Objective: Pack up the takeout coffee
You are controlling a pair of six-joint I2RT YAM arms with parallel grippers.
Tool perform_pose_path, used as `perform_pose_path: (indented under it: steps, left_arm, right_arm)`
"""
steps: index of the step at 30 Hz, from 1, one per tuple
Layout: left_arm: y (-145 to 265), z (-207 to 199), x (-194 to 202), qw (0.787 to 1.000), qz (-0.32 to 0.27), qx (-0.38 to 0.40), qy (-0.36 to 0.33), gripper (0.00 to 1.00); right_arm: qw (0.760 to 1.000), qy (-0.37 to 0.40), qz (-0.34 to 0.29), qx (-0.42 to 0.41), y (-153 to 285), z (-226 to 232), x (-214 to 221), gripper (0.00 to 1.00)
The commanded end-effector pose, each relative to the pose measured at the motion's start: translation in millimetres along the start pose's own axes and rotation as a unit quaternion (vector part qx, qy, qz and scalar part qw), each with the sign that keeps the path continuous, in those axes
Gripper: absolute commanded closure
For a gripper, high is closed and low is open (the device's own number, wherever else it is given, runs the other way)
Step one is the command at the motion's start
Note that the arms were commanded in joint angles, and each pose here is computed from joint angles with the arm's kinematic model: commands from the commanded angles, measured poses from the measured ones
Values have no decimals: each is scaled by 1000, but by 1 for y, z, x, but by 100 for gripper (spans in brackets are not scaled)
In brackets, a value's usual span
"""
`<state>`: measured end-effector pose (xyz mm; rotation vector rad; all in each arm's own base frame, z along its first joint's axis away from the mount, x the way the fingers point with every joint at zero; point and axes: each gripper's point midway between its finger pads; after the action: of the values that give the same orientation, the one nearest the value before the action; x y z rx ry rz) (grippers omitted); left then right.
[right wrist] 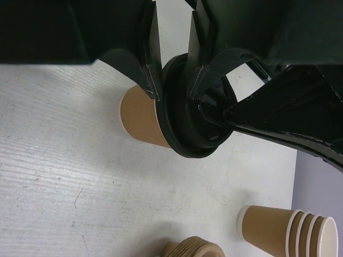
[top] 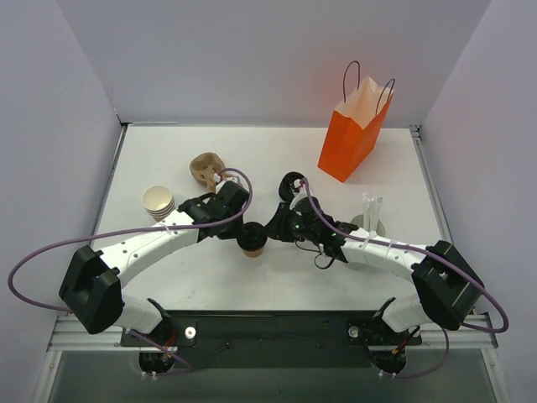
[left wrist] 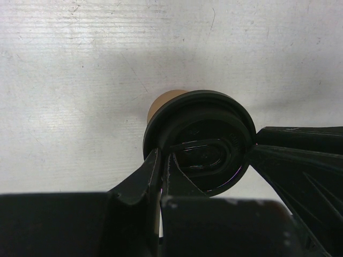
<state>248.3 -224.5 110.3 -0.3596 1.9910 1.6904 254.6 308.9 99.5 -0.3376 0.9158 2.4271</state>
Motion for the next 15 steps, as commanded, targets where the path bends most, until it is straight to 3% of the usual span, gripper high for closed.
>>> perform_pose_path:
  steps: [1,10,15]
  left_arm:
    - [-24,26,59,994,98,-53,-21,95]
    - [-24,28,57,993,100,-57,-22,95]
    - [-25,32,58,992,102,-64,-28,95]
  right_arm:
    - [981,14,39,192,8,-114,40,78]
    - [980,6,42,194,10,-120,50,79]
    - [991,13,31,127,20,-62,25,71]
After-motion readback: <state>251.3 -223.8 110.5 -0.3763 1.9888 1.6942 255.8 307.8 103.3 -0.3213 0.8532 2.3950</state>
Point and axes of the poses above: each gripper's point midway between its finger pads, its own y axis back along the fingers, its own z axis along the line the jaws close on, x = y × z, and after that the axes turned 14 degrees about -y, right-handed
